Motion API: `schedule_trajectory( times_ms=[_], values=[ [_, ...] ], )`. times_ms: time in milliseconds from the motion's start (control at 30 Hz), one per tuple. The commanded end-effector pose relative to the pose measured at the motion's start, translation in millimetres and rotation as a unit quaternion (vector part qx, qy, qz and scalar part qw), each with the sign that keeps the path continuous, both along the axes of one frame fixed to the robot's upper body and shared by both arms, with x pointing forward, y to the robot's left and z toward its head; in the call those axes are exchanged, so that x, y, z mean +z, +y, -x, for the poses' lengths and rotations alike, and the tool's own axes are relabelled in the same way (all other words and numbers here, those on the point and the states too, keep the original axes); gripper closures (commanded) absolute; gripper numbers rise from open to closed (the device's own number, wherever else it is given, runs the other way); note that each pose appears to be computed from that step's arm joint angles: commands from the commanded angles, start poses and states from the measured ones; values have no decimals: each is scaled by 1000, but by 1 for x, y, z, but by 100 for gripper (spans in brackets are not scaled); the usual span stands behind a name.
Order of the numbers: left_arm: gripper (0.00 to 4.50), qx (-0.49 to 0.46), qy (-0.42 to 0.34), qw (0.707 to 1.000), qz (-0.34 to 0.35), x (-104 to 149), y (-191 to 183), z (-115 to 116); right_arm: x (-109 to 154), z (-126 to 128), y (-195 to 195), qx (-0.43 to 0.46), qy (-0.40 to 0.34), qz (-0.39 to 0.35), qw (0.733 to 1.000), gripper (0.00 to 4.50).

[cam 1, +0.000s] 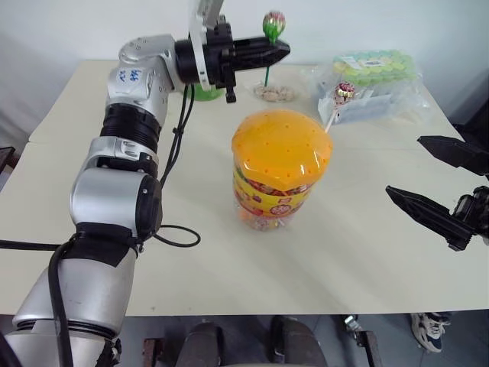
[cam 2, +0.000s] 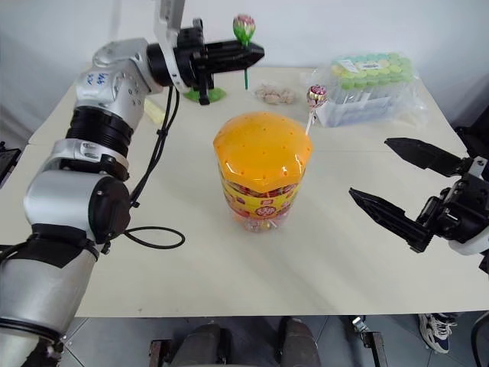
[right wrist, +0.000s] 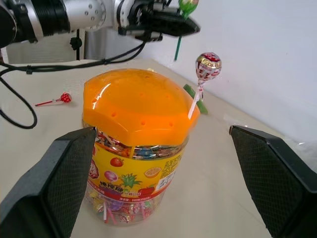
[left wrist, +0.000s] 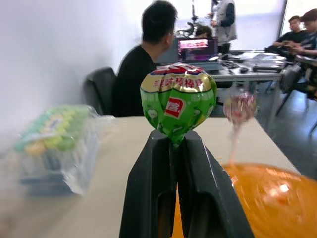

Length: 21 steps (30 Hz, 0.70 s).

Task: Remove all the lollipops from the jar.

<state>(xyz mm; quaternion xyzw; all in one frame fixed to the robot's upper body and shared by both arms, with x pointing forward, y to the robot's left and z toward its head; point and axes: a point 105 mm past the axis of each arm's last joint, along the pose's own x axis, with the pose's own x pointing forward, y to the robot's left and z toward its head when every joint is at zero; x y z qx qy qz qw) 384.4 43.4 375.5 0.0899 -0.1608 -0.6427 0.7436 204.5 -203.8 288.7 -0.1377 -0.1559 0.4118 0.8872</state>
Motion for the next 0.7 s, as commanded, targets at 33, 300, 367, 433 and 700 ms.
schedule_trajectory(
  times_ms=[33, 300, 367, 433, 700],
  values=[
    [447, 94, -36, 995, 17, 43, 19, -4, 5, 3, 3, 18, -14, 5, 1000, 0],
    [447, 303, 94, 945, -82, 12, 100, -34, 8, -5, 6, 43, -13, 7, 999, 0],
    [447, 349, 141, 919, -120, -11, 128, -34, 5, -7, 7, 49, -9, 4, 999, 0],
    [447, 372, 165, 903, -141, -24, 142, -32, 2, -8, 6, 51, -3, 4, 999, 0],
    [447, 443, 340, 783, -272, -135, 220, 34, 1, -16, 10, 71, 7, 0, 997, 0]
  ],
)
